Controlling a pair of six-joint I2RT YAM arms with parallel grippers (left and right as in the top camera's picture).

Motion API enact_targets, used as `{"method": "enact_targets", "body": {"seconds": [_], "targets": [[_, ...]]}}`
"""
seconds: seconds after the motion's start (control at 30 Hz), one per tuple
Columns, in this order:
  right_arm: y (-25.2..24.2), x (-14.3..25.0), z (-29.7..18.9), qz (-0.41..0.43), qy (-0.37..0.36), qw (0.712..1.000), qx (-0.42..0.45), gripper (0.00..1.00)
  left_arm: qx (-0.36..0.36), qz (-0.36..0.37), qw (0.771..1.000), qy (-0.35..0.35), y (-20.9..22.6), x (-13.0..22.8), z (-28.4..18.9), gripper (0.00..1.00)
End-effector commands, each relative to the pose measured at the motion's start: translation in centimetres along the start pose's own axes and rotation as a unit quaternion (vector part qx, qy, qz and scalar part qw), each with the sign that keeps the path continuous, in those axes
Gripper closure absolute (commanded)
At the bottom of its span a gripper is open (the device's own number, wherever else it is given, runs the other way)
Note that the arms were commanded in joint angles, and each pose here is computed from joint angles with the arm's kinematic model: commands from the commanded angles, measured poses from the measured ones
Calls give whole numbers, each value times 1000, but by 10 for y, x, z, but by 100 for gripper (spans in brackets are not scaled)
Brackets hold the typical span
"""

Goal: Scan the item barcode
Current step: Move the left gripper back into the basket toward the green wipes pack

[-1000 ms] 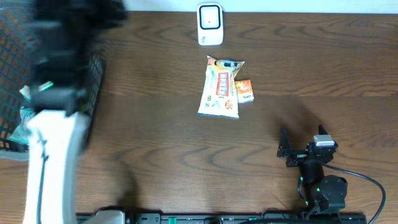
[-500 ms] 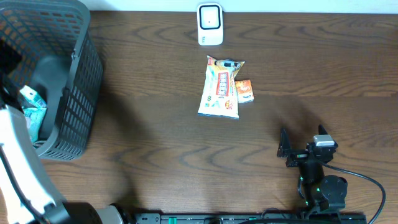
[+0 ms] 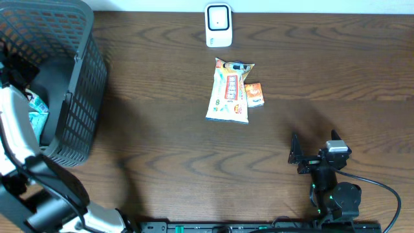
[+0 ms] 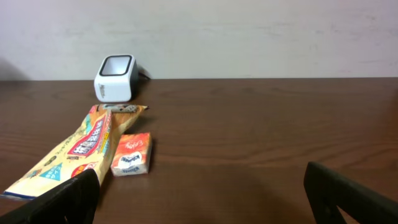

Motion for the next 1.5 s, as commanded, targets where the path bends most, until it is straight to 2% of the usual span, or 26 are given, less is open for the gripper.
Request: {"method": "enact_targets", "body": {"seconds": [0.0, 0.1, 0.4, 0.5, 0.6, 0.67, 0.77, 1.17, 1.3, 1.4, 1.43, 1.47], "targets": [[-2, 1, 0, 0, 1, 1000, 7, 1, -13, -42, 999, 25, -3, 13, 24, 1], [-2, 1, 0, 0, 1, 1000, 7, 1, -20, -63, 997, 47, -5, 25, 43, 4], [-2, 1, 0, 0, 1, 1000, 7, 1, -26, -58, 996, 65, -11, 41, 78, 7], [-2, 1, 0, 0, 1, 1000, 7, 1, -27, -57, 996, 68, -12, 44, 83, 13], [-2, 1, 0, 0, 1, 1000, 7, 1, -29, -55, 995, 75, -12, 48, 88, 15], [-2, 1, 0, 0, 1, 1000, 7, 1, -31, -53, 995, 80, -12, 52, 92, 26], [-2, 1, 0, 0, 1, 1000, 7, 1, -31, -51, 995, 81, -12, 52, 93, 29], [-2, 1, 0, 0, 1, 1000, 7, 1, -35, -44, 994, 97, -11, 59, 92, 33], [-2, 1, 0, 0, 1, 1000, 7, 1, -35, -20, 994, 106, -10, 62, 91, 46], [-2, 1, 0, 0, 1, 1000, 7, 1, -34, -3, 994, 106, -10, 62, 92, 47], [-2, 1, 0, 0, 1, 1000, 7, 1, -34, 0, 994, 108, -9, 63, 91, 50], [-2, 1, 0, 0, 1, 1000, 7, 1, -34, 1, 993, 109, -9, 63, 91, 59]]}}
Point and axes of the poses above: each gripper's point midway between its finger pads, its own z axis out along the fingers, its own y axis along the line the jaws close on, x = y × z, the point moved 5 cm from there along -z, back along the fingers, and after that the axes turned 8 degrees about z, right-handed, at the moved point
